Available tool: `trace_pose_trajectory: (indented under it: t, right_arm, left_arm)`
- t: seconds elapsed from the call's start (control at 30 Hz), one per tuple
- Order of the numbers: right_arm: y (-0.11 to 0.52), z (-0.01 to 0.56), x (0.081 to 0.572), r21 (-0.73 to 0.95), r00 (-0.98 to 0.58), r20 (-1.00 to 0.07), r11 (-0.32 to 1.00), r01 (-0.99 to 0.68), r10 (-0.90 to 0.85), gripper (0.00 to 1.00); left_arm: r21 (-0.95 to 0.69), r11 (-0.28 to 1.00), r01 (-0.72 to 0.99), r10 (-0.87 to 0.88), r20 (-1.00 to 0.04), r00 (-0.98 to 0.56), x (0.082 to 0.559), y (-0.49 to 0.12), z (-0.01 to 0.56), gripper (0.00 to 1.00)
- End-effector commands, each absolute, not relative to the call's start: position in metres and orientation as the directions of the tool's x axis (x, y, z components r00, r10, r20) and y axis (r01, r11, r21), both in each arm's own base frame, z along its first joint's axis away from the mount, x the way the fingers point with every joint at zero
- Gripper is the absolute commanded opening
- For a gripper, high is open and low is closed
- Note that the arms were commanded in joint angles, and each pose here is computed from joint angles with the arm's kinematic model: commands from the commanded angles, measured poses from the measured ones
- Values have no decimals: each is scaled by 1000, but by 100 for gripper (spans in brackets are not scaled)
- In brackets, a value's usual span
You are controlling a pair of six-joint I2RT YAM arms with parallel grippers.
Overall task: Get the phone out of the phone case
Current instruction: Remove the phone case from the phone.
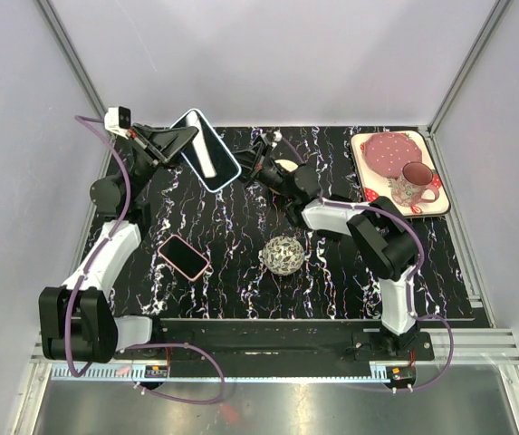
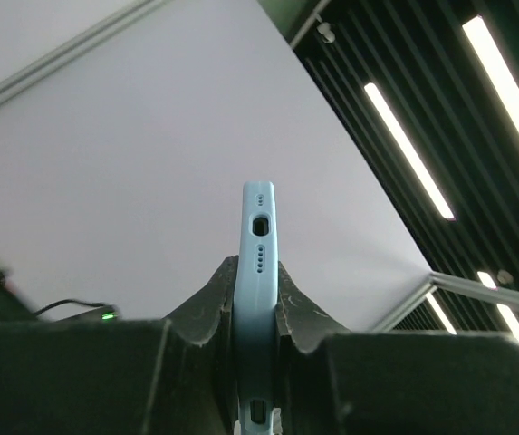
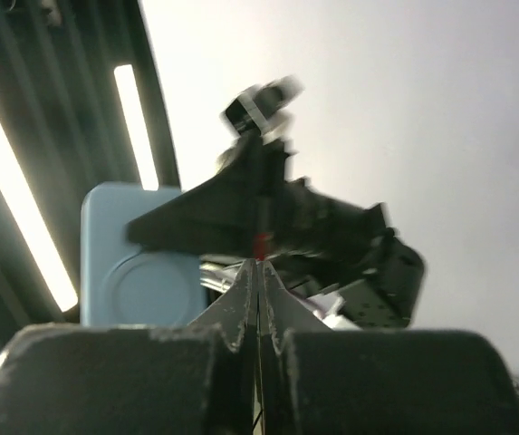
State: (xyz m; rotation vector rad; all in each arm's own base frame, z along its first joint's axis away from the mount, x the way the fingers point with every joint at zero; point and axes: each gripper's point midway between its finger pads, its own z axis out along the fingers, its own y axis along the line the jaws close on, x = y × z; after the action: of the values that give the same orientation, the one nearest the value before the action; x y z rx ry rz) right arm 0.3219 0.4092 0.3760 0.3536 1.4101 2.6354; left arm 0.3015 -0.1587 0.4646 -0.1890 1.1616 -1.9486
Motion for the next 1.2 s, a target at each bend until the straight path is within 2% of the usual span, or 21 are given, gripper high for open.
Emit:
trace_pose_trajectory:
  t: [0.0, 0.2, 0.3, 0.33, 0.43, 0.47, 0.57, 0.67, 0.7, 0.77, 0.8, 0.9, 1.0, 1.17]
  right_arm:
    - [394, 399, 304, 726, -969, 241, -674, 139, 59, 0]
    - [387, 371, 304, 782, -967, 223, -615, 100, 126, 0]
    - [372, 354, 305, 815, -960, 217, -574, 79, 175, 17]
    - [366, 348, 303, 828, -957, 213, -557, 69, 198, 28]
    - [350, 345, 296, 845, -957, 177, -534, 27, 231, 45]
    - [345, 346, 296, 848, -957, 162, -530, 10, 241, 53]
    - [336, 352, 280, 863, -966, 80, -503, -57, 247, 61]
    - [329, 360, 268, 875, -961, -6, -463, -139, 277, 63]
    - [330, 360, 267, 881, -951, -67, -430, -199, 302, 64]
    - [331, 367, 264, 905, -941, -109, -361, -227, 320, 64]
    - [333, 368, 263, 898, -919, -184, -322, -301, 349, 66]
    - [332, 386, 255, 875, -876, -291, -263, -406, 384, 70]
    - [335, 399, 247, 854, -858, -350, -249, -458, 376, 70]
    - [353, 402, 242, 856, -862, -385, -223, -468, 329, 70]
  left_arm:
    - [-508, -302, 807, -723, -429, -541, 220, -150, 535, 0]
    - [-551, -274, 788, -702, -446, -555, 225, -155, 525, 0]
    - [-613, -262, 745, -697, -414, -586, 237, -157, 506, 0]
    - [-630, -251, 735, -700, -407, -587, 242, -158, 501, 0]
    - [-677, -221, 702, -705, -387, -595, 257, -158, 486, 0]
    - [-688, -211, 695, -705, -385, -595, 260, -159, 483, 0]
    - [-724, -182, 665, -706, -375, -601, 274, -158, 470, 0]
    - [-762, -167, 626, -702, -353, -618, 286, -157, 457, 0]
    - [-765, -165, 623, -703, -351, -618, 287, -156, 455, 0]
    - [-776, -166, 608, -702, -340, -625, 291, -157, 452, 0]
    - [-782, -167, 601, -704, -332, -628, 293, -156, 450, 0]
    - [-792, -164, 588, -706, -323, -631, 295, -156, 446, 0]
    - [-798, -162, 580, -710, -314, -630, 299, -155, 443, 0]
    - [-798, -167, 579, -707, -312, -635, 299, -155, 444, 0]
